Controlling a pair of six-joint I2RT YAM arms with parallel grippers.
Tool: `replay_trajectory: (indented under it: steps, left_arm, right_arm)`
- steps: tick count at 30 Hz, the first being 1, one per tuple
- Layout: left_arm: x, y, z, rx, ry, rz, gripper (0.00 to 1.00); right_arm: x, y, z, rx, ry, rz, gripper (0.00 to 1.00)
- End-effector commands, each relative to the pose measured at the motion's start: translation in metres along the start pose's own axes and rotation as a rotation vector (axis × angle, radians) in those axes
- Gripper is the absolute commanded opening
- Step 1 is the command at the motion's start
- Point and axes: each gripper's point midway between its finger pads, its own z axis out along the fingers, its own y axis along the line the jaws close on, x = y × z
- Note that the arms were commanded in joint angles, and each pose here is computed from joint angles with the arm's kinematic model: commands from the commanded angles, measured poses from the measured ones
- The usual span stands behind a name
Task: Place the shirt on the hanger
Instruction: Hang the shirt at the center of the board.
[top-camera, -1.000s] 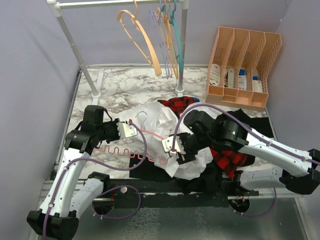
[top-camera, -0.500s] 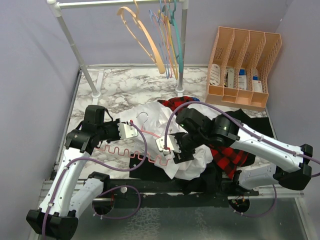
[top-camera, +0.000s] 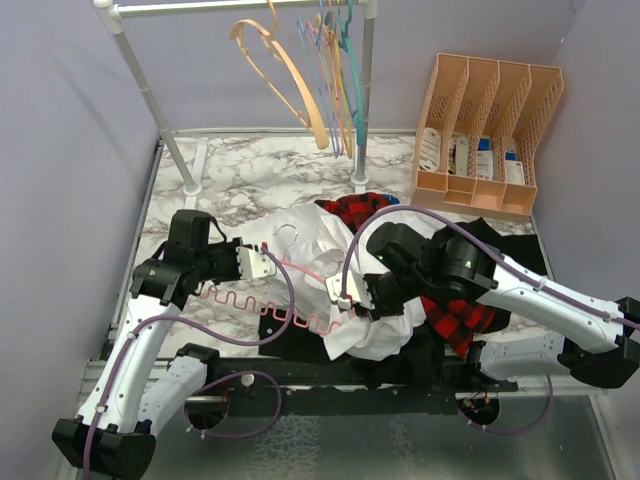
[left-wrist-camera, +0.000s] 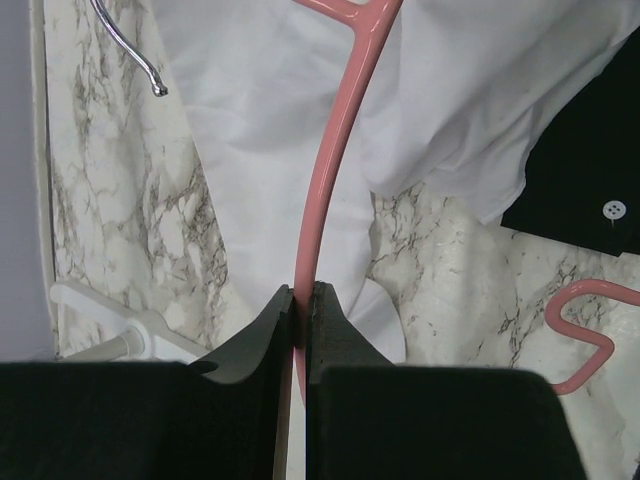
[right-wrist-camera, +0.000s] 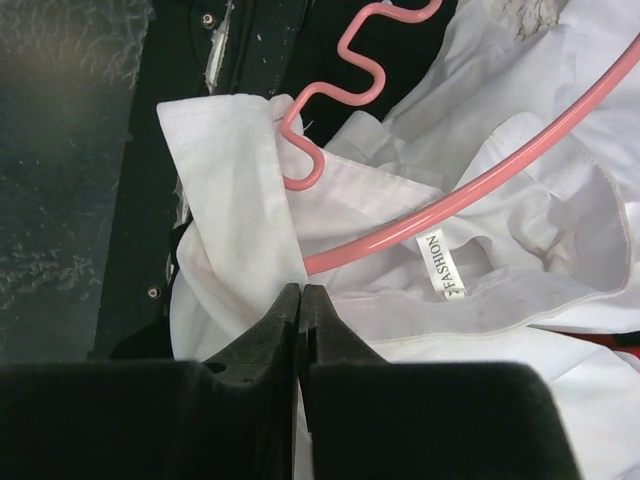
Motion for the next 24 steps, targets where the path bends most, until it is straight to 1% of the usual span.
replay_trajectory:
  steps: [1,6,9,12,16,19,24]
  left_arm:
    - [-0.019,0.035,-0.011,-0.124,-0.039,0.052,0.0]
    - [-0.039,0.083,-0.028,-0.312,-0.072,0.056,0.0]
    - [-0.05,0.101,-0.036,-0.367,-0.094,0.068,0.0]
    - [-0.052,0.102,-0.035,-0.359,-0.1,0.079,0.0]
    - [-0.042,0.096,-0.028,-0.337,-0.067,0.114,0.0]
    - [-0.036,0.091,-0.027,-0.323,-0.042,0.132,0.0]
    - [-0.031,0.093,-0.032,-0.347,-0.004,0.172,0.0]
  right_arm:
    - [-0.003,0.003,0.0,-0.011,-0.007,0.011,0.01]
    - [-0.015,-0.001,-0.015,0.026,-0.039,-0.012,0.01]
    - [-0.025,-0.009,-0.025,0.064,-0.061,-0.038,0.01]
    - [-0.038,-0.02,-0.032,0.11,-0.091,-0.081,0.01]
    - [-0.05,-0.031,-0.038,0.151,-0.112,-0.122,0.01]
    - [-0.052,-0.035,-0.042,0.165,-0.102,-0.137,0.01]
    - [-0.047,-0.03,-0.045,0.159,-0.089,-0.134,0.01]
